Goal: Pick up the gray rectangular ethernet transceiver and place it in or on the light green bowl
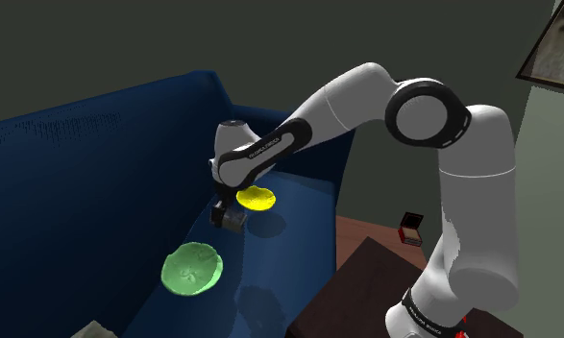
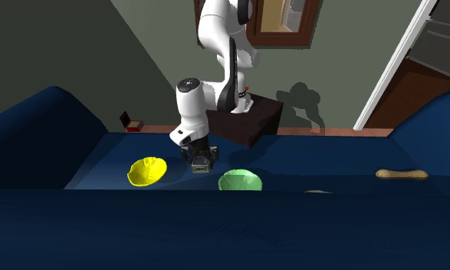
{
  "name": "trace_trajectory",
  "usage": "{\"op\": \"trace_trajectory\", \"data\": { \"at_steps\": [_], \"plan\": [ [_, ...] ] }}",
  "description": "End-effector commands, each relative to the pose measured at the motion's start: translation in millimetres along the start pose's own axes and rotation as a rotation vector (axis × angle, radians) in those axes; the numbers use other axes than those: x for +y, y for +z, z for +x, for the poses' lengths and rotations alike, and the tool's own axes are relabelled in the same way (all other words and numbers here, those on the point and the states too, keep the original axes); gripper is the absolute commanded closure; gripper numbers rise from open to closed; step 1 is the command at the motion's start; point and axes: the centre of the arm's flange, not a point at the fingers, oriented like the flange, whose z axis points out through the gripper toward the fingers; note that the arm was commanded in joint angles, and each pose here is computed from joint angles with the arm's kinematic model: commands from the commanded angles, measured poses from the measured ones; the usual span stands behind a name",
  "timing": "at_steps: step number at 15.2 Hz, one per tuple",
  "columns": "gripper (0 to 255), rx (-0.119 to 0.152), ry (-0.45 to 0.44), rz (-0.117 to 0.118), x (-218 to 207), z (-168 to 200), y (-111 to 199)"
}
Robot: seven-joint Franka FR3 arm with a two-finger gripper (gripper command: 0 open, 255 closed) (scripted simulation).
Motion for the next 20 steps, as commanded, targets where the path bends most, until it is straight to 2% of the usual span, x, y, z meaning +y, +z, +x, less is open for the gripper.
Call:
{"op": "trace_trajectory", "data": {
  "at_steps": [1, 6, 18, 20],
  "plan": [
    [255, 0.0, 0.0, 0.0, -0.1, 1.2, -10.4],
    [255, 0.0, 0.0, 0.0, -1.2, 2.3, -32.8],
    [255, 0.0, 0.0, 0.0, -159.1, 51.6, -15.6],
    [255, 0.0, 0.0, 0.0, -158.6, 51.0, -5.0]
  ]
}}
